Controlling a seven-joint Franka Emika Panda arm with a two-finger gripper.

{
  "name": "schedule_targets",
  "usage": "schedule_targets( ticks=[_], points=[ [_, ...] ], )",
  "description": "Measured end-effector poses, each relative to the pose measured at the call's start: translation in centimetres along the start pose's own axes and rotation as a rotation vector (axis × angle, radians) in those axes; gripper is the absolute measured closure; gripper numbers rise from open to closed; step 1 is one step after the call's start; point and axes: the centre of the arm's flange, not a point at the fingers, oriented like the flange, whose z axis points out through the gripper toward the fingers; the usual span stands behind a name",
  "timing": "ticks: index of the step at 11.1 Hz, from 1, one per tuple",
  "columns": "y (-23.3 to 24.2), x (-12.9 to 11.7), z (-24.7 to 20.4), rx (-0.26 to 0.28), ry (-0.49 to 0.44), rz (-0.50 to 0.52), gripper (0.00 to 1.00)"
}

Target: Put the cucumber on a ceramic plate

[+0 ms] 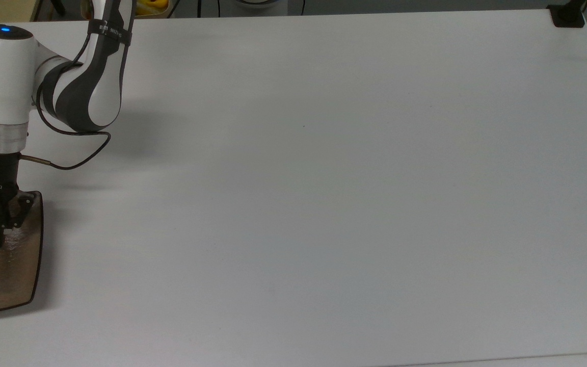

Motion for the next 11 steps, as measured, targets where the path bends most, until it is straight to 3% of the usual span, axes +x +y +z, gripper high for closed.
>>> schedule_targets(
  ticks=[1, 2, 5, 7, 11],
  points=[
    [0.0, 0.0, 0.0, 0.0, 0.0, 0.0, 0.41],
    [0.0, 0.0, 0.0, 0.0, 0.0, -0.001, 0.22],
    [-0.1, 0.0, 0.0, 0.001, 0.0, -0.001, 0.12],
    [0.2, 0.6, -0.5, -0.004, 0.008, -0.003, 0.0],
    [1.8, 3.7, -5.0, -0.03, 0.048, -0.007, 0.0]
  ],
)
